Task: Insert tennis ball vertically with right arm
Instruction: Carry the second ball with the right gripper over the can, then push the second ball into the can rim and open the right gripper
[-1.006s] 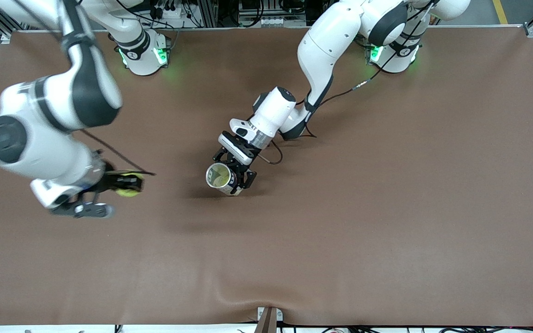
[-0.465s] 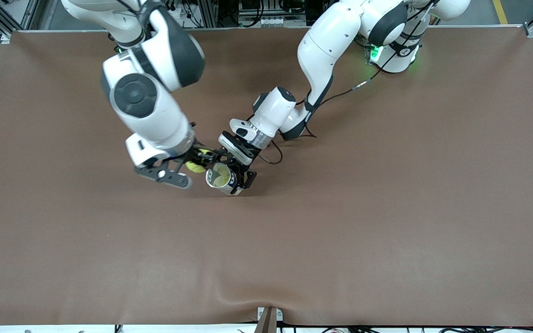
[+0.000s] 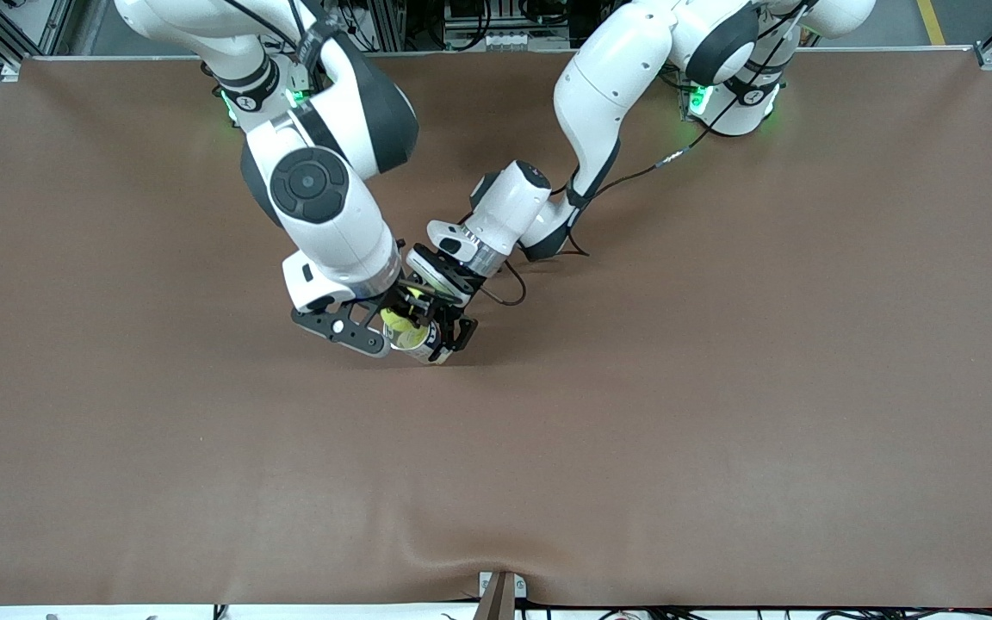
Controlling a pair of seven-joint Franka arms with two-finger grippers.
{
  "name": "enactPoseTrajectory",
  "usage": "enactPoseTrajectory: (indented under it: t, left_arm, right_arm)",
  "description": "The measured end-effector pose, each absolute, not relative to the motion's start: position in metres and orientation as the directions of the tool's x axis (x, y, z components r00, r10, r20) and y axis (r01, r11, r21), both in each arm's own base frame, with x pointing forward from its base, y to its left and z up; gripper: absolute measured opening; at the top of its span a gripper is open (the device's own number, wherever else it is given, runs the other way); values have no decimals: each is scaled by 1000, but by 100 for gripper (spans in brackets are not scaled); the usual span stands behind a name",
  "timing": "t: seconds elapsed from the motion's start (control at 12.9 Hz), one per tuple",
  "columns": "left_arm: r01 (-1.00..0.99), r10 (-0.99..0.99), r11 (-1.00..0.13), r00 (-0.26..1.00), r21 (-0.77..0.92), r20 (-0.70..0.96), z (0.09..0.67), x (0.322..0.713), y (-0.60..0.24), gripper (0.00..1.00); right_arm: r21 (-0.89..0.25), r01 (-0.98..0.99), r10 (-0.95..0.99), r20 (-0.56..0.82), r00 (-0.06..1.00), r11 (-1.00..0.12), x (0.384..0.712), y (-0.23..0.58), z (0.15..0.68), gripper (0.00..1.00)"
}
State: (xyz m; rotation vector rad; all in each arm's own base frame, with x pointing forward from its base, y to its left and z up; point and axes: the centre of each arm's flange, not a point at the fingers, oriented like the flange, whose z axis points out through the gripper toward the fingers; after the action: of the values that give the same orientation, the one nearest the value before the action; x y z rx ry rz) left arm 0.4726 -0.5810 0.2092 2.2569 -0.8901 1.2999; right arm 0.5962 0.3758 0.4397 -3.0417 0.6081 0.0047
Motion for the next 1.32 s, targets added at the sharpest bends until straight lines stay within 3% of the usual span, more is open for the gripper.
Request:
enactPoseTrajectory:
  t: [0.85, 1.16, 1.32]
  left_arm:
    - [-689, -327, -725, 366, 17, 871, 212, 473, -581, 100]
    - [-689, -332, -724, 368, 15, 868, 210, 472, -580, 100]
    - [-690, -338, -724, 370, 12, 865, 211, 469, -577, 100]
  right_arm:
    - [4, -370, -370, 26, 929, -929, 604, 375, 414, 65]
    - [3, -373, -372, 29, 928, -928, 605, 374, 415, 100]
    - [4, -374, -374, 31, 927, -927, 606, 373, 415, 100]
